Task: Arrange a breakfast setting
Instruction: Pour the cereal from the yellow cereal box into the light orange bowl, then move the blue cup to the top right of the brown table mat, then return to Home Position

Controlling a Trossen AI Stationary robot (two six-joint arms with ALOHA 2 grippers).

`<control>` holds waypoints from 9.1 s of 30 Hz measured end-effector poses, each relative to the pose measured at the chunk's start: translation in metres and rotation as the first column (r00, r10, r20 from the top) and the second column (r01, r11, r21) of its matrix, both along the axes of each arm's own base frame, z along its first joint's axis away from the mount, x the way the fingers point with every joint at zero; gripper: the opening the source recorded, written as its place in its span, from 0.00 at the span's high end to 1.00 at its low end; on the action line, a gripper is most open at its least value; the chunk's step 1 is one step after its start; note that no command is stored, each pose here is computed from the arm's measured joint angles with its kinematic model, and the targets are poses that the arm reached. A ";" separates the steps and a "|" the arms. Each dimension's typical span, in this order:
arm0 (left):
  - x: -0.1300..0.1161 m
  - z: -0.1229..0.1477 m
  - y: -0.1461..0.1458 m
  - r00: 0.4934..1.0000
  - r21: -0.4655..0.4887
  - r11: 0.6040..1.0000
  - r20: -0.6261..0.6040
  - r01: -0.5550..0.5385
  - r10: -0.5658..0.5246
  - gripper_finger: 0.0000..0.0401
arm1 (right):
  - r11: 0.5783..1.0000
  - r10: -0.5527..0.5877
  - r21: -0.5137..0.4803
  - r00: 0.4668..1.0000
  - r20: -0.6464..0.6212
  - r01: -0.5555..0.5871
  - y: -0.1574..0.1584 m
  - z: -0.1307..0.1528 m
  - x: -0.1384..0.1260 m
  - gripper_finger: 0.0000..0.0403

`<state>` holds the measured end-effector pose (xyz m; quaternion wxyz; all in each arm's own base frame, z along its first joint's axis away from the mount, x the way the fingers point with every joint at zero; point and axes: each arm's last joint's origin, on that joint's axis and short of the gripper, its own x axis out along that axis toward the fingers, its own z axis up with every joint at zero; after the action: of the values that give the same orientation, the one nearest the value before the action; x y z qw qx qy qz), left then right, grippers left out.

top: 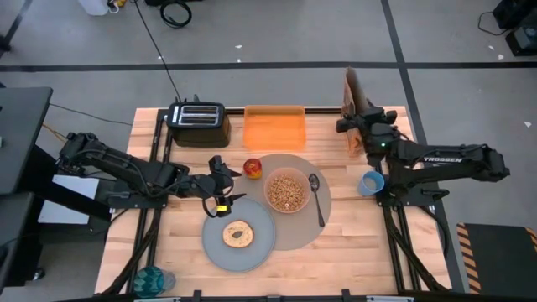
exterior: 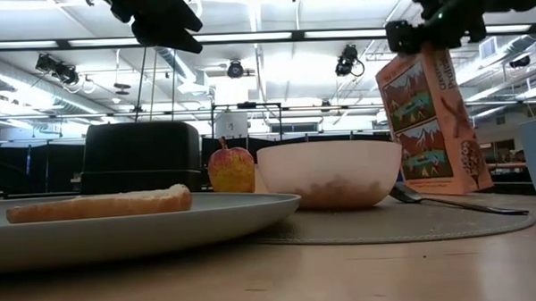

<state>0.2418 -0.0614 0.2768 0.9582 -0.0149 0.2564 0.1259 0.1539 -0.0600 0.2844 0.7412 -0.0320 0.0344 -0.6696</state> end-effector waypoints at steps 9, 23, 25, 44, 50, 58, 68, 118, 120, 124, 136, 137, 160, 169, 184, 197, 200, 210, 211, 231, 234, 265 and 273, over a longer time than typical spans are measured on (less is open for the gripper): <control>0.000 0.000 0.000 1.000 -0.007 1.000 0.004 -0.004 0.004 0.21 | 0.997 0.018 -0.071 0.999 -0.031 -0.021 0.008 0.033 -0.005 0.40; 0.000 0.000 0.000 1.000 -0.015 1.000 0.008 -0.008 0.008 0.21 | 0.994 -0.023 -0.111 0.995 -0.098 0.013 0.009 0.047 -0.010 0.40; 0.000 0.001 0.000 1.000 -0.015 1.000 0.010 -0.008 0.008 0.21 | 0.993 -0.029 -0.115 0.993 -0.116 0.016 0.009 0.048 -0.011 0.40; 0.003 0.004 -0.001 0.999 -0.028 1.000 0.053 -0.006 0.008 0.21 | 0.853 0.467 -0.073 0.819 -0.335 -0.516 0.121 0.031 0.009 0.40; 0.005 0.009 -0.002 0.994 -0.044 0.999 0.111 -0.002 0.007 0.21 | 0.643 0.705 -0.073 0.627 -0.331 -0.762 0.172 0.009 0.016 0.40; 0.005 0.013 -0.010 0.987 -0.063 0.998 0.160 0.029 -0.018 0.21 | 0.181 0.984 0.215 0.175 -0.047 -0.960 0.200 -0.033 0.027 0.41; 0.001 0.013 -0.022 0.984 -0.105 0.992 0.170 0.064 -0.045 0.21 | 0.305 0.915 0.916 0.348 -0.205 -0.261 0.164 -0.014 -0.001 0.46; 0.017 -0.004 -0.020 0.994 -0.051 0.998 0.102 0.044 -0.039 0.21 | 0.081 0.899 0.978 0.408 -0.155 0.194 0.097 -0.071 -0.001 0.87; 0.017 -0.004 -0.020 0.994 -0.053 0.998 0.103 0.043 -0.038 0.21 | 0.077 0.894 0.979 0.422 -0.152 0.189 0.094 -0.071 0.000 0.92; 0.017 -0.004 -0.021 0.994 -0.054 0.998 0.103 0.044 -0.038 0.21 | 0.079 0.882 0.979 0.444 -0.158 0.190 0.090 -0.070 0.000 0.97; 0.017 -0.004 -0.020 0.994 -0.054 0.998 0.104 0.043 -0.037 0.21 | 0.169 0.914 0.985 0.375 -0.154 -0.010 0.091 -0.024 0.025 0.97; 0.017 -0.004 -0.020 0.994 -0.054 0.998 0.104 0.043 -0.037 0.21 | 0.189 0.919 0.982 0.356 -0.168 -0.027 0.091 -0.020 0.030 0.97; 0.017 -0.004 -0.020 0.994 -0.054 0.998 0.105 0.043 -0.037 0.21 | 0.212 0.970 0.977 0.123 -0.211 0.010 -0.027 -0.032 0.143 0.97; 0.017 -0.004 -0.020 0.994 -0.055 0.998 0.105 0.043 -0.037 0.21 | 0.145 0.984 0.986 0.119 -0.135 -0.085 -0.042 -0.038 0.152 0.97; 0.017 -0.004 -0.020 0.994 -0.055 0.998 0.107 0.044 -0.038 0.21 | 0.121 0.990 0.990 0.087 -0.114 -0.071 -0.041 -0.041 0.151 0.97; 0.017 -0.004 -0.020 0.994 -0.055 0.998 0.106 0.044 -0.038 0.21 | 0.136 0.980 0.985 0.159 -0.118 -0.104 -0.074 -0.043 0.145 0.97; 0.017 -0.004 -0.020 0.994 -0.055 0.998 0.106 0.044 -0.038 0.21 | 0.108 0.982 0.991 0.161 -0.094 -0.080 -0.078 -0.053 0.148 0.97; 0.017 -0.004 -0.020 0.994 -0.055 0.998 0.106 0.043 -0.037 0.21 | 0.115 0.982 0.991 0.155 -0.104 -0.066 -0.073 -0.055 0.151 0.94; 0.017 -0.004 -0.020 0.994 -0.055 0.998 0.106 0.043 -0.037 0.21 | 0.118 0.981 0.991 0.164 -0.106 -0.064 -0.073 -0.056 0.151 0.93; 0.017 -0.004 -0.020 0.994 -0.055 0.998 0.106 0.044 -0.038 0.21 | 0.223 0.966 0.944 0.188 -0.180 -0.243 -0.039 0.001 0.135 0.65; 0.017 -0.004 -0.020 0.994 -0.055 0.998 0.106 0.044 -0.038 0.21 | 0.198 0.968 0.911 0.219 -0.123 -0.361 -0.017 0.019 0.128 0.66; 0.026 0.016 -0.016 0.952 -0.034 0.999 0.306 -0.008 0.018 0.21 | -0.226 0.971 0.370 -0.177 0.161 -0.901 0.057 -0.035 0.008 0.98; 0.007 0.017 -0.009 0.967 0.031 1.000 0.256 -0.002 -0.006 0.21 | -0.192 0.980 0.237 -0.176 0.090 -0.952 0.056 -0.037 -0.008 0.98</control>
<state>0.2486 -0.0704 0.2939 0.9835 -0.0161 0.1287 0.1260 0.1457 -0.0036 0.2474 0.9817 -0.0066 0.1186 0.1488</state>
